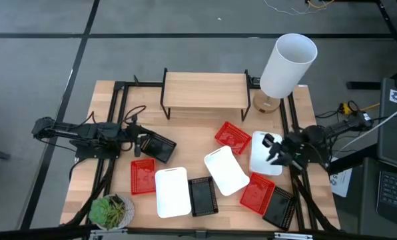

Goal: Stack baskets on shelf by color
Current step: Put the right white bin on the shelf

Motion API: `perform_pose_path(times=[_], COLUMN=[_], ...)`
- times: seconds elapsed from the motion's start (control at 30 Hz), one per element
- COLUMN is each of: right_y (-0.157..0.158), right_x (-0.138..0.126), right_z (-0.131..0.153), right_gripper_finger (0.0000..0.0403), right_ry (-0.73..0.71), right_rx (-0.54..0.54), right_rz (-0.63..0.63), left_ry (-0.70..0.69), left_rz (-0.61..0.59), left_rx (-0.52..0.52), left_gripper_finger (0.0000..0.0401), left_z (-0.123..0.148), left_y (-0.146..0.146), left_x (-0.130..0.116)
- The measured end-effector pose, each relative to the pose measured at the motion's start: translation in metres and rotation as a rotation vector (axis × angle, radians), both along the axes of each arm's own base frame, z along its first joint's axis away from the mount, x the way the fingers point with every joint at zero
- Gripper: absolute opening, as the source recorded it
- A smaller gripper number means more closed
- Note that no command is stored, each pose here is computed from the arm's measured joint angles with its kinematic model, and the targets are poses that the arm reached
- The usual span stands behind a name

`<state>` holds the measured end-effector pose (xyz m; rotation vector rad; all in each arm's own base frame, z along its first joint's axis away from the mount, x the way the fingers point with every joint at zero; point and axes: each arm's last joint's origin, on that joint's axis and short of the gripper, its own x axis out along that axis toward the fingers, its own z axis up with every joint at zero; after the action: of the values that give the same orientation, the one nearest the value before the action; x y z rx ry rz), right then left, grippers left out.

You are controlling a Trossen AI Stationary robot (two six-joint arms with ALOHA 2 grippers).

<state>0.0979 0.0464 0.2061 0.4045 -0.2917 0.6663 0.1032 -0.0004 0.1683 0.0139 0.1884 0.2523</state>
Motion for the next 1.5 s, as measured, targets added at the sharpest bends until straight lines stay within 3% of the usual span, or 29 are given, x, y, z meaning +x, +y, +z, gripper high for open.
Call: perform_pose_path(times=[0.2, 0.37, 0.47, 0.57, 0.73, 0.83, 0.93, 1.2, 1.4, 1.5], right_y=[0.014, 0.034, 0.04, 0.037, 0.029, 0.025, 0.024, 0.029, 0.033, 0.033], right_x=[0.0, 0.018, 0.029, 0.03, 0.022, 0.014, 0.011, 0.019, 0.023, 0.023], right_z=[0.024, 0.059, 0.077, 0.093, 0.113, 0.111, 0.104, 0.072, 0.052, 0.046], right_gripper_finger=[0.008, 0.008, 0.008, 0.008, 0.008, 0.008, 0.008, 0.008, 0.008, 0.008], right_ry=[-0.05, 0.054, 0.26, 0.572, 0.986, 1.216, 1.339, 1.424, 1.477, 1.474], right_rx=[0.038, -0.105, -0.265, -0.367, -0.428, -0.436, -0.472, -0.602, -0.591, -0.654], right_rz=[0.047, 0.05, 0.013, -0.092, -0.2, -0.209, -0.22, -0.229, -0.224, -0.183], left_ry=[-0.274, -0.405, -0.442, -0.448, -0.439, -0.438, -0.438, -0.438, -0.437, -0.439], left_rz=[0.011, 0.035, 0.042, 0.042, 0.042, 0.046, 0.05, 0.05, 0.05, 0.051], left_rx=[-0.127, -0.057, -0.063, -0.064, -0.063, -0.063, -0.063, -0.063, -0.063, -0.063], left_gripper_finger=[0.0046, 0.0046, 0.0046, 0.0046, 0.0046, 0.0046, 0.0046, 0.0046, 0.0046, 0.0046], left_z=[0.023, 0.038, 0.041, 0.042, 0.041, 0.041, 0.041, 0.041, 0.041, 0.041], left_y=[0.0, 0.001, 0.001, 0.001, 0.001, 0.001, 0.001, 0.001, 0.001, 0.002], left_x=[0.002, 0.0, -0.001, -0.001, -0.001, -0.001, -0.001, -0.001, -0.001, -0.001])
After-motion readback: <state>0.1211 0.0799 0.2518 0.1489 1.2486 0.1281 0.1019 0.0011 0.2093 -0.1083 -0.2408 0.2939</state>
